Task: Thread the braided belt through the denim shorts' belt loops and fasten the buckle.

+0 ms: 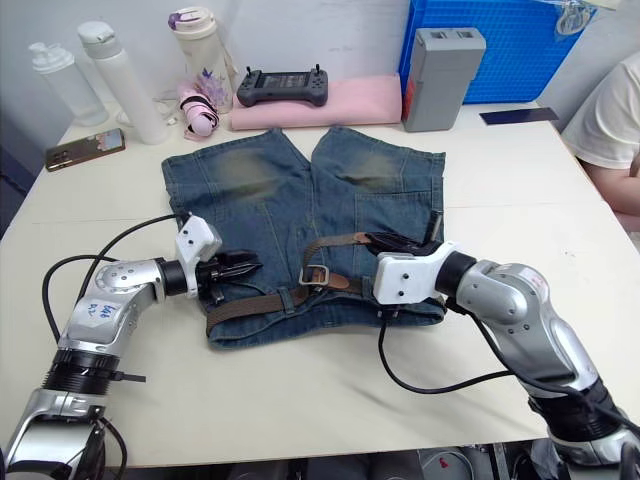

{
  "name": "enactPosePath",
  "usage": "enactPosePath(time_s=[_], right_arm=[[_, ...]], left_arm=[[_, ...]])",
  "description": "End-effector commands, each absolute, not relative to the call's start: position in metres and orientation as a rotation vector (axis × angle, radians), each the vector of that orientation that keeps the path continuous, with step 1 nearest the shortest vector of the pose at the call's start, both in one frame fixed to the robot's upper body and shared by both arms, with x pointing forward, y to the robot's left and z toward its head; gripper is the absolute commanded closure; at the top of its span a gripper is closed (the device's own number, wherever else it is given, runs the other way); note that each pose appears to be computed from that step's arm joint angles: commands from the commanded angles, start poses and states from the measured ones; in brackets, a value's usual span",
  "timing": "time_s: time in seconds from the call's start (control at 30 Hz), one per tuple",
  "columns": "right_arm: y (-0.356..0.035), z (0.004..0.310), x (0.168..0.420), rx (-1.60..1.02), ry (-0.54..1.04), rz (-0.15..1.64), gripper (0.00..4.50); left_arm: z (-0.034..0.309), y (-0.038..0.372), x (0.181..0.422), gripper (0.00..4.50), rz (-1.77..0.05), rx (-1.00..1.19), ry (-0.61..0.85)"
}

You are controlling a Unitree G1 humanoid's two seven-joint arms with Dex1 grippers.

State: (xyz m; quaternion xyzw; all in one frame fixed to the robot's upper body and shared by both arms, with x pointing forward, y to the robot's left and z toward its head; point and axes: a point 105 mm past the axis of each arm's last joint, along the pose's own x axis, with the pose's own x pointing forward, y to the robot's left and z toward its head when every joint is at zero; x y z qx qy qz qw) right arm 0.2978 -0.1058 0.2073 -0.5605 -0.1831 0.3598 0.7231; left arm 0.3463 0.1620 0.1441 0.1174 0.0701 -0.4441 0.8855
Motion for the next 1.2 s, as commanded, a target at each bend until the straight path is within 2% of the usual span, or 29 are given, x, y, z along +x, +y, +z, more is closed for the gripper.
enactPosePath(time_s=[0.03,0.07,0.17,0.27,0.4,0.57,0.67,0.73,0.77,0.8,0.97,1.13,1.2], right_arm=[[-0.087,0.214,0.297,-1.251,-0.468,0.807,4.50],[-0.085,0.213,0.297,-1.253,-0.472,0.811,4.50],[-0.080,0.212,0.301,-1.260,-0.473,0.813,4.50],[-0.079,0.211,0.305,-1.268,-0.469,0.803,4.50],[-0.078,0.213,0.306,-1.264,-0.471,0.795,4.50],[-0.077,0.213,0.306,-1.256,-0.470,0.794,4.50],[-0.078,0.213,0.306,-1.253,-0.468,0.793,4.50],[-0.078,0.213,0.305,-1.251,-0.467,0.794,4.50],[-0.078,0.213,0.305,-1.251,-0.466,0.794,4.50],[-0.078,0.214,0.305,-1.250,-0.467,0.794,4.50],[-0.077,0.215,0.305,-1.241,-0.468,0.793,4.50],[-0.078,0.218,0.307,-1.212,-0.463,0.768,4.50],[-0.092,0.219,0.320,-1.041,-0.339,0.687,3.62]], left_arm=[[0.217,0.134,0.324,1.80,-1.088,0.145,-0.106],[0.222,0.127,0.319,1.18,-1.123,0.123,-0.119],[0.225,0.107,0.304,0.03,-1.208,0.125,-0.130],[0.220,0.094,0.300,0.03,-1.219,0.152,-0.135],[0.202,0.092,0.308,0.03,-1.167,0.255,-0.104],[0.199,0.094,0.323,0.03,-1.073,0.286,-0.121],[0.199,0.094,0.324,0.81,-1.055,0.282,-0.136],[0.198,0.094,0.324,1.68,-1.053,0.272,-0.139],[0.198,0.094,0.324,1.87,-1.052,0.274,-0.138],[0.197,0.094,0.324,2.44,-1.050,0.280,-0.133],[0.193,0.093,0.324,4.48,-1.041,0.279,-0.120],[0.193,0.093,0.326,4.48,-1.004,0.263,-0.126],[0.200,0.090,0.325,4.50,-1.006,0.200,-0.157]])
